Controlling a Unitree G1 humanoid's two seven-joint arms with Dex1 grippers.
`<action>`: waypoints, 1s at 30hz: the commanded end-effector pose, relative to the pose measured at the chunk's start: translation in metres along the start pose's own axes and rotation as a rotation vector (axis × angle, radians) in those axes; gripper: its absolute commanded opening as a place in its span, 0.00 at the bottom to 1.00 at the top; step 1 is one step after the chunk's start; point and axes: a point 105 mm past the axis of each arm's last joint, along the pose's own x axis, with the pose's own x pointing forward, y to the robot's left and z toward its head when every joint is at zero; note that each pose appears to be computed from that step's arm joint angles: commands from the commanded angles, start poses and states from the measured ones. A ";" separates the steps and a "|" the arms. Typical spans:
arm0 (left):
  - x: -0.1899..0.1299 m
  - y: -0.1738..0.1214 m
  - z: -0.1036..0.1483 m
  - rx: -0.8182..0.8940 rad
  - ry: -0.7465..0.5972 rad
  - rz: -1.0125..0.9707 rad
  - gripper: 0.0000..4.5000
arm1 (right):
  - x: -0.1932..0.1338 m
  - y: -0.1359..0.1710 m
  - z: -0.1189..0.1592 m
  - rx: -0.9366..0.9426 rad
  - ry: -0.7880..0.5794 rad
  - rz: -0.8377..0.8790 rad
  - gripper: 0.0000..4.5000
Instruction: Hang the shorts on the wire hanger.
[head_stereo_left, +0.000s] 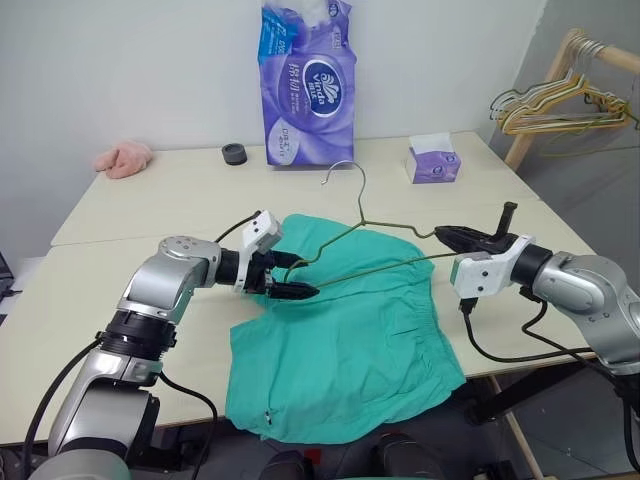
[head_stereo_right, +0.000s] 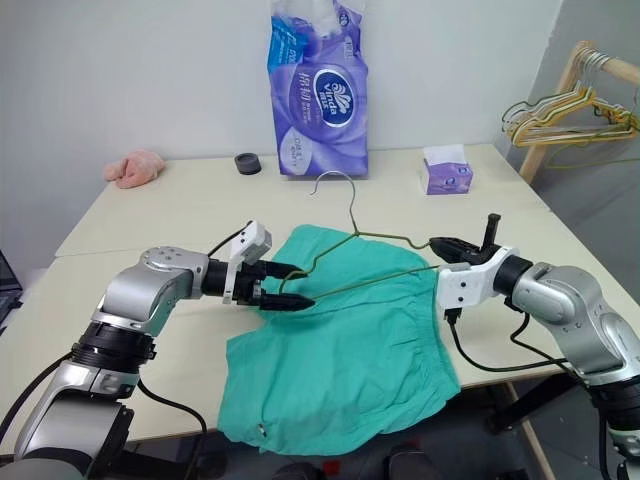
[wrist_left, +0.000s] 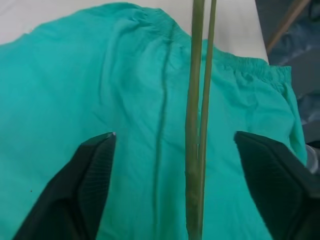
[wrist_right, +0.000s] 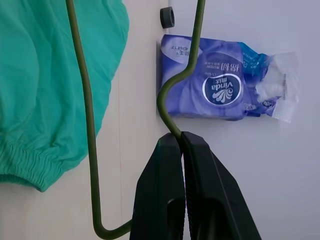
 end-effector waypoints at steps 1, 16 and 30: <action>0.000 -0.011 0.005 0.036 0.004 -0.057 0.60 | -0.003 -0.018 0.003 -0.029 -0.010 -0.061 0.00; 0.008 -0.011 -0.001 0.039 0.006 -0.058 0.00 | -0.003 -0.010 0.014 -0.017 -0.065 -0.034 0.00; 0.005 0.005 -0.017 0.159 0.051 0.055 0.00 | -0.026 -0.006 0.013 0.181 -0.036 0.040 0.60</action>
